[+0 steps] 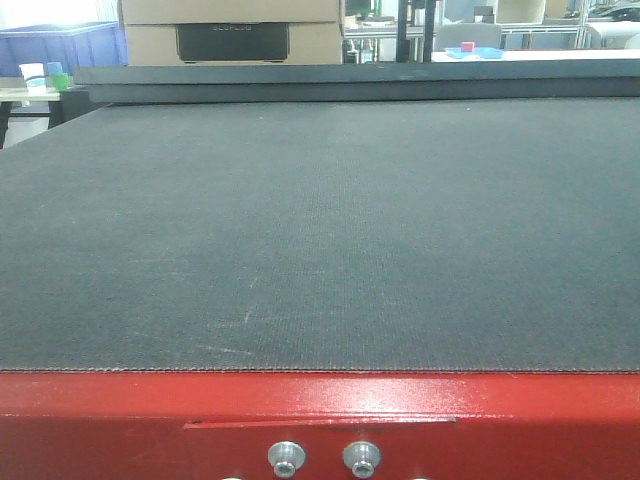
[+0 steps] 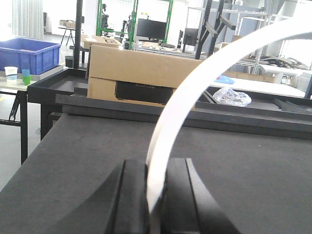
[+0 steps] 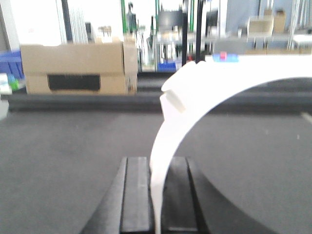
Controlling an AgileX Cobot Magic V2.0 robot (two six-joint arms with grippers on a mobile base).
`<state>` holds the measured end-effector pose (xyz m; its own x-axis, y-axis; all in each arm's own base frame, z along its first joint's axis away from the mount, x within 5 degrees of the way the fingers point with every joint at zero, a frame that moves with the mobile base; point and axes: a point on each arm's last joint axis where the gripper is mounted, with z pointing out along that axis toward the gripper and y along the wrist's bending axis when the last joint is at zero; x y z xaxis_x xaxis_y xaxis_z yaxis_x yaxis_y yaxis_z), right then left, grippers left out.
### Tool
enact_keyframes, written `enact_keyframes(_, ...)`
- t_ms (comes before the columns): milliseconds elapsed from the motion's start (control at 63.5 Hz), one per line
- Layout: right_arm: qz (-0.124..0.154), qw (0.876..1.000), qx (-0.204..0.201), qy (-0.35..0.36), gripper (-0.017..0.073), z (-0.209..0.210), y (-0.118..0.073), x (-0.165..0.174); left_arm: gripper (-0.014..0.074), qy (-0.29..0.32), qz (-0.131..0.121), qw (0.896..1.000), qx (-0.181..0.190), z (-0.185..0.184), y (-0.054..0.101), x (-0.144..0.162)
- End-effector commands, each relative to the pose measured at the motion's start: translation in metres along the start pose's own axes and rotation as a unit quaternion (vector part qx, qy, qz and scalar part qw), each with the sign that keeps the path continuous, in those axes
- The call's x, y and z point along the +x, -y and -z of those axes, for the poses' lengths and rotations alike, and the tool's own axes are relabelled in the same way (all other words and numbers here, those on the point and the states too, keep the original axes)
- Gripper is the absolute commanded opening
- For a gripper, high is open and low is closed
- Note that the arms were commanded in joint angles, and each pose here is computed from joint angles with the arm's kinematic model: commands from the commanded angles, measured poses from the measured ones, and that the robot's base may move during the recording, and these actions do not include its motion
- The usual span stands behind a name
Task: Grab PVC pipe and place in blue bin
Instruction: 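Lift both held white pipe pieces up off the table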
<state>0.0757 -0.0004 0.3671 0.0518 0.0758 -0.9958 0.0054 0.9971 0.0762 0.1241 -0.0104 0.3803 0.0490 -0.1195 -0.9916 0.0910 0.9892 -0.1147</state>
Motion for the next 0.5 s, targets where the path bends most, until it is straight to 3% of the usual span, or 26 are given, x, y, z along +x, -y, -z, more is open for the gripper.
enact_keyframes(0,0.006,1.000,-0.002,0.029,-0.0169,0.0072,-0.0004,-0.0051,-0.0111,0.009,0.000,1.000,-0.001,0.0018,-0.0002,-0.0027)
enact_keyframes(488,0.006,0.999,-0.002,0.036,-0.0169,0.0107,-0.0006,-0.0062,-0.0111,0.009,0.000,1.000,-0.001,0.0018,-0.0002,-0.0027)
